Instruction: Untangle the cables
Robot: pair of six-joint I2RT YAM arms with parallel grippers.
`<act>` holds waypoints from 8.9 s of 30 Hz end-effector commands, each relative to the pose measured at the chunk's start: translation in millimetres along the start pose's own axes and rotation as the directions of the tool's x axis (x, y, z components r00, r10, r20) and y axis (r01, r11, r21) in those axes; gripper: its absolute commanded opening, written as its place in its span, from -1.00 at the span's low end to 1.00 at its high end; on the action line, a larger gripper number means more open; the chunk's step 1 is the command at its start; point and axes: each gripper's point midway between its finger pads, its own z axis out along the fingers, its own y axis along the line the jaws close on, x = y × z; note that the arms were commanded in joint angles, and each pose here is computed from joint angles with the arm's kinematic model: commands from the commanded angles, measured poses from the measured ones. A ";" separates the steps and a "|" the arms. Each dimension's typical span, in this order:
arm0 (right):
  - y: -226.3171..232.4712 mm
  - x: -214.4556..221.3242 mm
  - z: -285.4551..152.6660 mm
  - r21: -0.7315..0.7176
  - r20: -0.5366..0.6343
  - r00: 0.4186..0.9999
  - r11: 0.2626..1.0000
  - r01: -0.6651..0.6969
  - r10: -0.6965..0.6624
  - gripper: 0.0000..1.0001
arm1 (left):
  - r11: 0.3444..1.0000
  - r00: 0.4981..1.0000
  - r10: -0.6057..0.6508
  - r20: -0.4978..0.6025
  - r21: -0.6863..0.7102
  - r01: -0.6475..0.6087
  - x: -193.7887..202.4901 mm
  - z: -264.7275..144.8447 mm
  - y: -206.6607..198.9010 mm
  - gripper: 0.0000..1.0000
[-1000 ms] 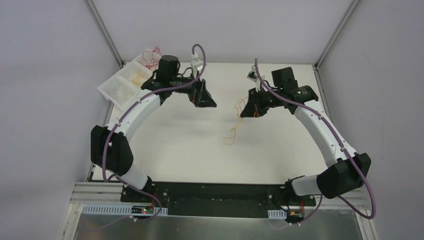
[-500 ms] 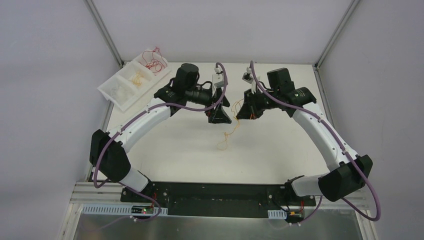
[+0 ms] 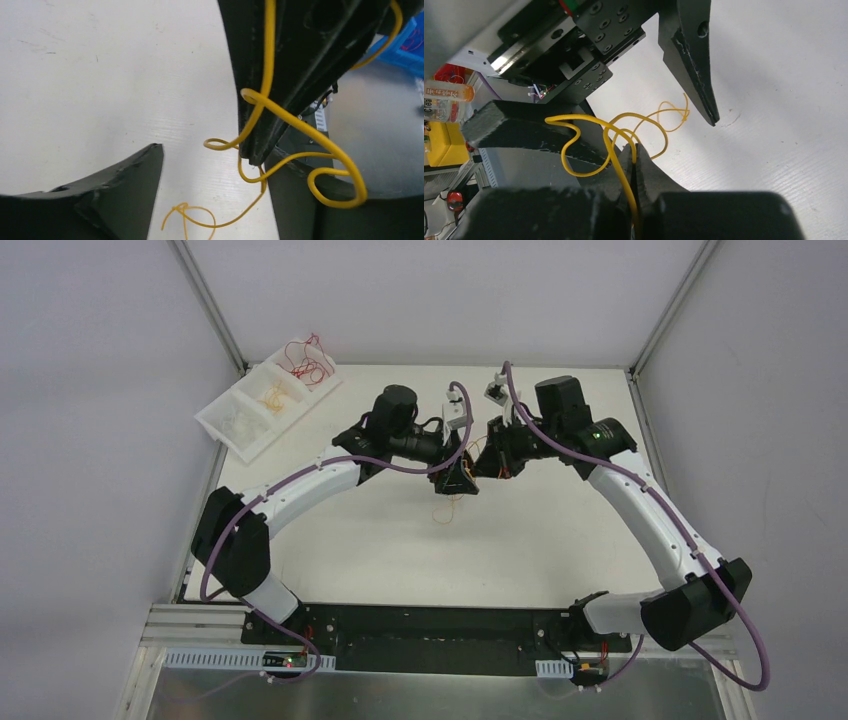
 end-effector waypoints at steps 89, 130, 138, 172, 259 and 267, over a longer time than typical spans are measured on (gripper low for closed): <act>-39.3 -20.9 -13.7 0.090 0.087 0.995 0.994 -0.064 0.056 0.93 | 0.476 0.835 -0.550 0.006 -0.819 0.319 96.4 -226.5 241.3 -1.00; -48.4 29.6 -23.7 0.174 0.018 0.996 0.980 -0.094 0.092 0.94 | 0.516 0.755 -0.595 -0.277 -0.852 0.094 181.7 -139.9 219.1 0.37; -50.2 33.1 -22.7 0.179 0.012 0.995 0.979 -0.102 0.101 0.93 | 0.498 0.748 -0.587 -0.310 -0.866 0.032 195.5 -126.3 229.9 0.21; -59.6 31.7 -24.8 0.215 0.014 0.996 0.973 -0.086 0.085 0.92 | 0.444 0.917 -0.397 0.036 -0.867 0.226 9.3 -270.2 218.3 -1.00; -73.6 31.3 -15.1 0.230 -0.040 0.988 0.964 -0.137 0.150 0.92 | 0.425 0.769 -0.078 -0.635 -0.719 -0.550 95.8 -507.4 365.1 -0.40; -71.9 33.2 -15.3 0.224 -0.043 0.987 0.964 -0.140 0.153 0.92 | 0.367 0.882 -0.025 -0.470 -0.825 -0.429 36.2 -503.1 341.2 -0.07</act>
